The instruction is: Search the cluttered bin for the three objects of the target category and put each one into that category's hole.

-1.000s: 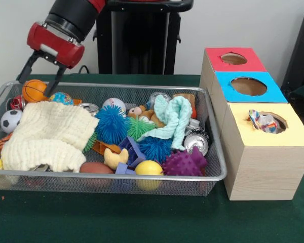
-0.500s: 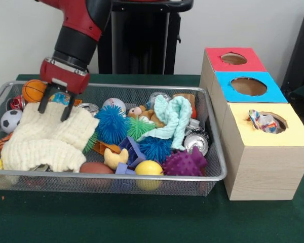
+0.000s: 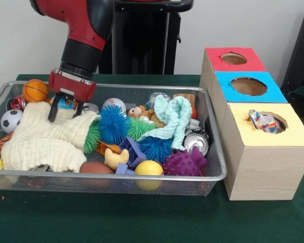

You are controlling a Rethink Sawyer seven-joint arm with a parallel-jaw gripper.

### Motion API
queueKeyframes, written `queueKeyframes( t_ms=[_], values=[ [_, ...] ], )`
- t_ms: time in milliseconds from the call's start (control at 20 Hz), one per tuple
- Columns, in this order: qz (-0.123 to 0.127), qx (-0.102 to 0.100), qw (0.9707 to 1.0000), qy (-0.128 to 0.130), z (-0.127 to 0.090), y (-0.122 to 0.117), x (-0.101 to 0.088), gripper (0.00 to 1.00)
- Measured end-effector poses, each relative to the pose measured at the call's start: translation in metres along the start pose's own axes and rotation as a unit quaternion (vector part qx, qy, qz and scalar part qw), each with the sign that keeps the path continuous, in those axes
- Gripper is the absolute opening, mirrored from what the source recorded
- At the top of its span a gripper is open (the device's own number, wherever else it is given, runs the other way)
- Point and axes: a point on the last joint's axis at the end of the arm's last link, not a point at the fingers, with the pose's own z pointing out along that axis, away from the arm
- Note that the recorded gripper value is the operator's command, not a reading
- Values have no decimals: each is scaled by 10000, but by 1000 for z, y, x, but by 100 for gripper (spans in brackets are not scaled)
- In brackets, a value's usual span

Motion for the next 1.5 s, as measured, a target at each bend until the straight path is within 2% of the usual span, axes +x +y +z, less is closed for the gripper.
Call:
queueKeyframes(
  t_ms=[100, 150, 650, 900, 1150, 1250, 1500],
  values=[
    [46, -13, 10000, -40, 2, -4, 2, 100],
    [66, -47, 9999, -129, 3, -10, 4, 0],
    [133, -135, 9995, -238, 7, -17, 8, 0],
    [77, -191, 9995, -253, 0, -8, 4, 0],
    [-154, -289, 9991, -284, -36, 17, -9, 0],
    [-300, -318, 9987, -280, -59, 32, -21, 0],
    [-489, -347, 9977, -313, -92, 49, -42, 0]
  ],
)
